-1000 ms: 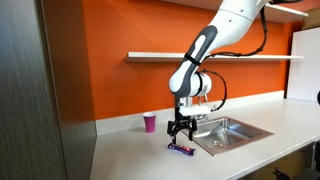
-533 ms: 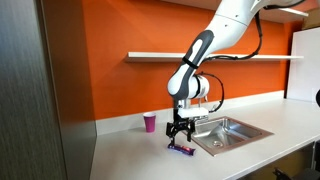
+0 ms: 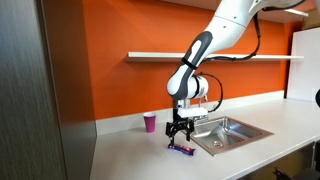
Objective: Place the protein bar in the sink
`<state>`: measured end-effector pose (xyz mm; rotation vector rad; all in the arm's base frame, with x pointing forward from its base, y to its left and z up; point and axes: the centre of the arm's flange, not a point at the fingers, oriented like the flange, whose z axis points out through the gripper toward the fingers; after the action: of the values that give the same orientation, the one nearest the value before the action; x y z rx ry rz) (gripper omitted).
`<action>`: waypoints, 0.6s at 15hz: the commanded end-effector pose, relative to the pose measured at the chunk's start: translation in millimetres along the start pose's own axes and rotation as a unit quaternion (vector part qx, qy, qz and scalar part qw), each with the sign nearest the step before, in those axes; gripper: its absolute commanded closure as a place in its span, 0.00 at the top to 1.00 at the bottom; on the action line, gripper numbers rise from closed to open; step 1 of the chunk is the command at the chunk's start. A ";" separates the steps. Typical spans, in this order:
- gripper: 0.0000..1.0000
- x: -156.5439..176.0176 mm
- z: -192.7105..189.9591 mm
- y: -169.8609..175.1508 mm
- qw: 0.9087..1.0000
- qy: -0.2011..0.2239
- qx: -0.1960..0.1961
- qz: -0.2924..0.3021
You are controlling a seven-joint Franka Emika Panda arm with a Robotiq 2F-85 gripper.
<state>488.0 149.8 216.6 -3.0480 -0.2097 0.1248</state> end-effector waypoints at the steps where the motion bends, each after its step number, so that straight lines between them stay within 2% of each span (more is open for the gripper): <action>1: 1.00 8.5 -3.5 9.5 0.999 -0.016 0.014 -0.038; 5: 1.00 10.7 -3.9 18.1 0.995 -0.028 0.012 -0.091; 9: 1.00 10.5 -1.2 18.6 0.988 -0.043 0.006 -0.150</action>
<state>494.3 134.1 214.1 -2.9890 -0.5271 0.1903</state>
